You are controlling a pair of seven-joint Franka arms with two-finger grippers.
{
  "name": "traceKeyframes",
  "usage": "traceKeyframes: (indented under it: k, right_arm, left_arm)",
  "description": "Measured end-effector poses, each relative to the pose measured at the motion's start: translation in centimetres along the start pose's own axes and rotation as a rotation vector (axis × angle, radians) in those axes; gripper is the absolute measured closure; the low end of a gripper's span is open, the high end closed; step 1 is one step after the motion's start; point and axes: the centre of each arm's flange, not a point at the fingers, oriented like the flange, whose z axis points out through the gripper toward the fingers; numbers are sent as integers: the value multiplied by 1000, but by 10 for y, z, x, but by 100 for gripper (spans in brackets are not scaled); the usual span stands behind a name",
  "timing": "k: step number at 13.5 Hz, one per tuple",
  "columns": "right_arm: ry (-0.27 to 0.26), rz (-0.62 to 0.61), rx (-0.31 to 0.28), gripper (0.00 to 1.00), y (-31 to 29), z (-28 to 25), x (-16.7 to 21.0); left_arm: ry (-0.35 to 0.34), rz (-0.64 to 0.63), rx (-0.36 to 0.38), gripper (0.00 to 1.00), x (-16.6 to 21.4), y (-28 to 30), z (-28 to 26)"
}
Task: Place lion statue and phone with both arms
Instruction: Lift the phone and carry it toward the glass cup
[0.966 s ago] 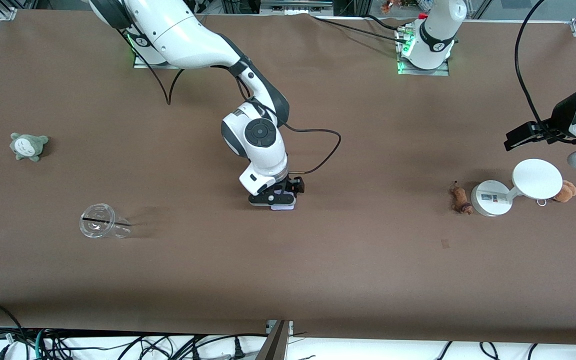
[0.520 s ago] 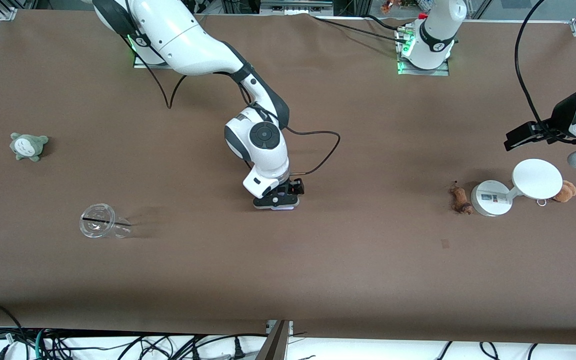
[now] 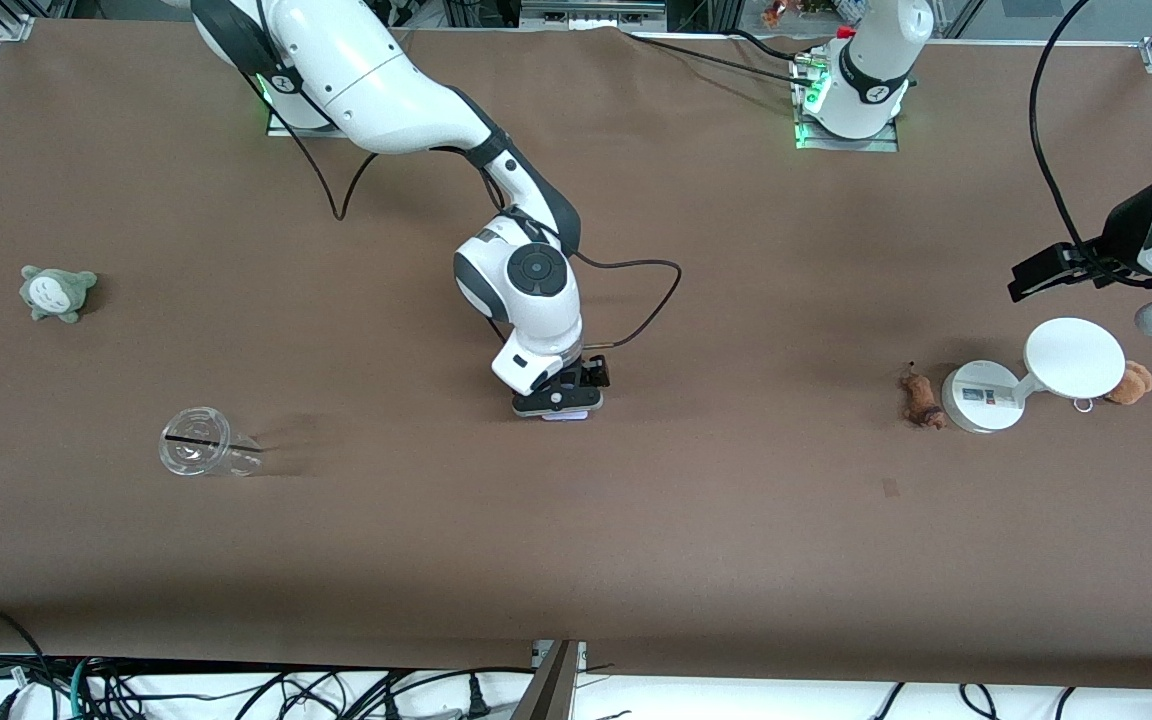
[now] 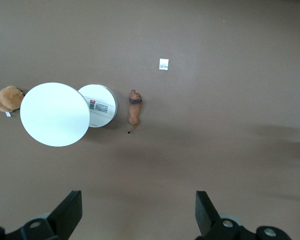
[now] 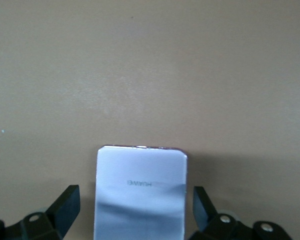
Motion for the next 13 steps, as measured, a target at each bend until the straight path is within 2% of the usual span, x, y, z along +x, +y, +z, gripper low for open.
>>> traceKeyframes:
  k: [13]
  right_arm:
    - [8,-19,-12,2,0,14,-5]
  left_arm:
    - [0,0,0,0,0,0,0]
